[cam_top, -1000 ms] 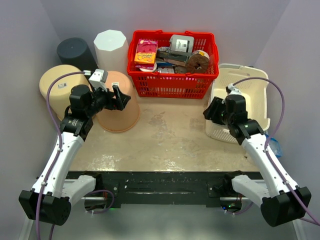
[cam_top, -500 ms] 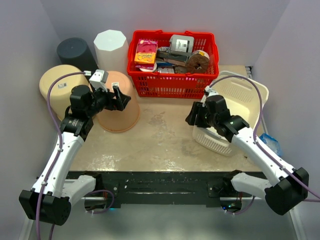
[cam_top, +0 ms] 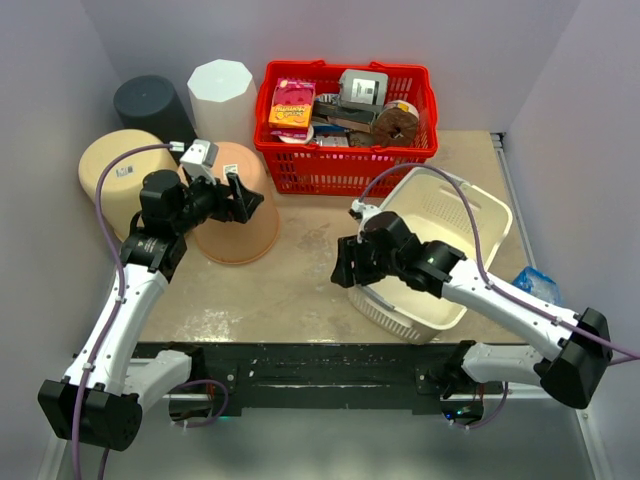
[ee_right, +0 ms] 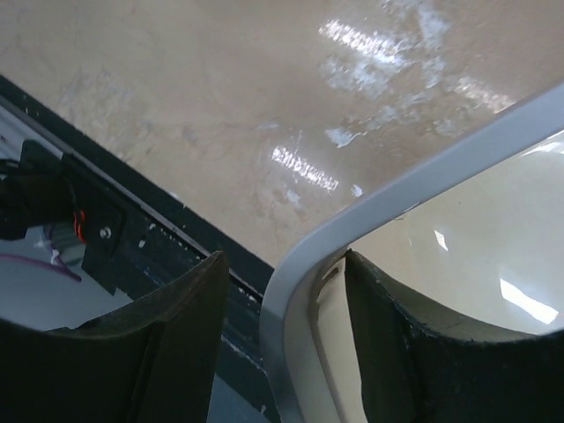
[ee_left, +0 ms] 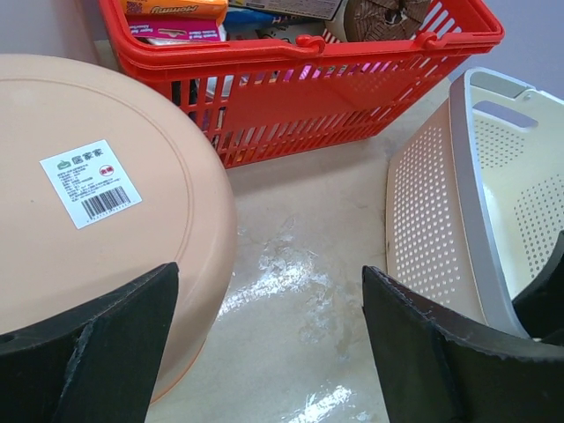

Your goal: Turn the large container upside down

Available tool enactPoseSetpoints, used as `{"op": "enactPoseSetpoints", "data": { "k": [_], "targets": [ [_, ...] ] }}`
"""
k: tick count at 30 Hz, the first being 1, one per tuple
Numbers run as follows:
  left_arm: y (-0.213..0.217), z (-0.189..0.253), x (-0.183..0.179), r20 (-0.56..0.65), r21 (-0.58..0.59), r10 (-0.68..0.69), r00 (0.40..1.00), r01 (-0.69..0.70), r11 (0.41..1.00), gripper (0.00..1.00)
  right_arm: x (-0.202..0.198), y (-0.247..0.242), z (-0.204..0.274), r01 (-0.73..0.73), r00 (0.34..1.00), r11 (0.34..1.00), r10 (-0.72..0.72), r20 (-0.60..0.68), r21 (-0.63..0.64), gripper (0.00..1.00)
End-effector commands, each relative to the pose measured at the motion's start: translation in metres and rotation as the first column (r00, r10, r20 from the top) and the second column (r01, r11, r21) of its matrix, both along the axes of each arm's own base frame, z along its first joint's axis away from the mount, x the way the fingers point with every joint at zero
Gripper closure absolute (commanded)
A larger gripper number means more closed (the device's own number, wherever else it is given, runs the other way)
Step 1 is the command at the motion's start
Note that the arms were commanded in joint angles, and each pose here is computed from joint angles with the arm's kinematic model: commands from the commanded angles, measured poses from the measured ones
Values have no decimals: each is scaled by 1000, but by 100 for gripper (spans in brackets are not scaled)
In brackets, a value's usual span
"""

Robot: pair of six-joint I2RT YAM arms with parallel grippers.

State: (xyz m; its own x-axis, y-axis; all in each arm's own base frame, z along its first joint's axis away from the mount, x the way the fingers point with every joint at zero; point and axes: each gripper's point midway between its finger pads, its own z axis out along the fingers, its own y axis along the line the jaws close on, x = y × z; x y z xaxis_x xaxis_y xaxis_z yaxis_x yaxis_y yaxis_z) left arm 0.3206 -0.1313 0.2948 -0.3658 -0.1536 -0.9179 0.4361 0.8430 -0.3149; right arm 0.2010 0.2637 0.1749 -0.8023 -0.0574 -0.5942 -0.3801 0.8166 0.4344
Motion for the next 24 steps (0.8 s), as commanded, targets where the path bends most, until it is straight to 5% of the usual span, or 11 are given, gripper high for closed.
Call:
{"op": "enactPoseSetpoints", "data": {
  "k": [1, 8, 12, 17, 21, 24],
  "targets": [
    [-10, 22, -6, 53, -38, -54, 997, 56, 998, 12, -27, 18, 6, -135, 990, 991, 135, -29, 10, 41],
    [-20, 23, -13, 49, -52, -108, 993, 111, 993, 12, -45, 12, 0, -212, 977, 976, 212, -15, -52, 35],
    [-37, 22, -20, 54, -25, -135, 989, 136, 990, 12, -25, -5, 44, -79, 987, 997, 82, 138, -27, 20],
    [-68, 18, -23, 37, 8, -174, 984, 173, 985, 12, -4, -34, 121, 138, 938, 977, -183, 295, 165, 11],
    [-85, 16, -26, 35, 7, -218, 975, 218, 976, 12, 11, -105, 127, 488, 799, 858, -513, 314, 160, 10],
    [-107, 11, -27, 28, 28, -284, 958, 284, 958, 12, 11, -165, 122, 720, 623, 686, -705, 339, 103, 7]
  ]
}}
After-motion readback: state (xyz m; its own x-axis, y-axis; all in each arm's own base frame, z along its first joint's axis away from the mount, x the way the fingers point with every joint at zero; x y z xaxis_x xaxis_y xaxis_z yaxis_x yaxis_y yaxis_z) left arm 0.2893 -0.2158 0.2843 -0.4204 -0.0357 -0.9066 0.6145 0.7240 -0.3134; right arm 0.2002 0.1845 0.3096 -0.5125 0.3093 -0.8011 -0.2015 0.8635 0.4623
